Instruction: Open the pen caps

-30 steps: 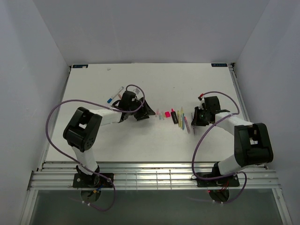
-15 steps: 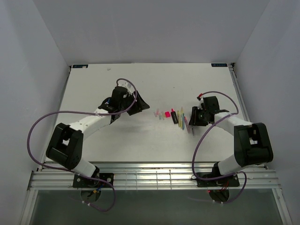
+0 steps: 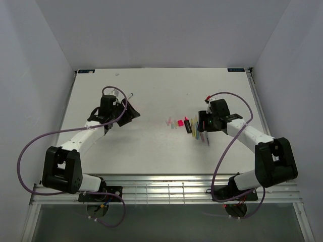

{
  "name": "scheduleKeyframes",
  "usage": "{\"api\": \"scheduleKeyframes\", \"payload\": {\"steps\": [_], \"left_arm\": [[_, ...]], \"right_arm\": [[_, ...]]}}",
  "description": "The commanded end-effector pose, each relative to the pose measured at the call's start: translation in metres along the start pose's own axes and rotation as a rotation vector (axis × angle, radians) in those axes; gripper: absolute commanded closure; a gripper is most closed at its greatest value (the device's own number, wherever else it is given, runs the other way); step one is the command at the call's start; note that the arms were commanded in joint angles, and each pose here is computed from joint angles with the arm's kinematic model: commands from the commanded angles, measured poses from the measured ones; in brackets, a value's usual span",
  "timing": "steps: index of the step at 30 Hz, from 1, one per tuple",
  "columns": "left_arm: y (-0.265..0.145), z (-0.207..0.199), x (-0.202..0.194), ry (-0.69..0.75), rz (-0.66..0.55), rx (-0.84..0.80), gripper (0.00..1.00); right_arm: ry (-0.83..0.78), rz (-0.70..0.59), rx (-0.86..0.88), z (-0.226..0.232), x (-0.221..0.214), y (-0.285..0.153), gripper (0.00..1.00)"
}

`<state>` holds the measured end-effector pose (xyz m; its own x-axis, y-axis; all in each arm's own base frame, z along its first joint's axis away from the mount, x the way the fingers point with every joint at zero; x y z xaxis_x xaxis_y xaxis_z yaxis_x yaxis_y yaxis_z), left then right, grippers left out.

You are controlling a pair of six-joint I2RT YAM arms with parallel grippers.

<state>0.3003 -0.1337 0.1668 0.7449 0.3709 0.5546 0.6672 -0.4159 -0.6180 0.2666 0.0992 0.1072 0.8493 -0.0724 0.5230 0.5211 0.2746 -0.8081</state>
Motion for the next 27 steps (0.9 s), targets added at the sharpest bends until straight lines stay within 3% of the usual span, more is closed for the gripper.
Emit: {"api": "scheduleKeyframes", "payload": {"steps": [1, 3, 11, 12, 16, 24, 27], "left_arm": [[-0.015, 0.018, 0.003, -0.008, -0.013, 0.058, 0.30], [-0.017, 0.030, 0.003, -0.027, -0.015, 0.081, 0.30], [-0.023, 0.048, 0.014, -0.038, -0.046, 0.122, 0.30], [-0.023, 0.049, 0.015, -0.037, -0.049, 0.132, 0.30], [-0.018, 0.058, 0.016, -0.046, -0.044, 0.170, 0.30], [-0.001, 0.074, 0.011, -0.062, 0.000, 0.237, 0.30], [0.010, 0.079, 0.011, -0.058, 0.017, 0.237, 0.31]], "right_arm": [[-0.072, -0.085, -0.043, 0.029, 0.025, -0.020, 0.36], [-0.099, -0.093, -0.031, 0.039, 0.027, -0.023, 0.18], [-0.237, -0.123, -0.077, 0.073, 0.031, -0.022, 0.06], [-0.222, -0.115, -0.045, 0.072, 0.031, -0.019, 0.10], [-0.208, -0.075, -0.016, 0.069, 0.027, -0.013, 0.10], [-0.177, -0.156, 0.014, 0.073, 0.031, -0.015, 0.10], [-0.166, -0.091, 0.067, 0.077, 0.029, -0.005, 0.10]]}}
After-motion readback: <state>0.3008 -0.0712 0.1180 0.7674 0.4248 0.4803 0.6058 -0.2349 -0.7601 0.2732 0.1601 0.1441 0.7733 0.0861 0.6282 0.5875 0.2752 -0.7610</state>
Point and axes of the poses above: each gripper's point midway between its finger pads, its own y axis out along the fingers, its own z axis along the line the jaws close on, x = y × z, the point moved 7 cm from there along -y, back along the fingers, and after that the axes turned 7 degrees about y, right-handed, at the moved point
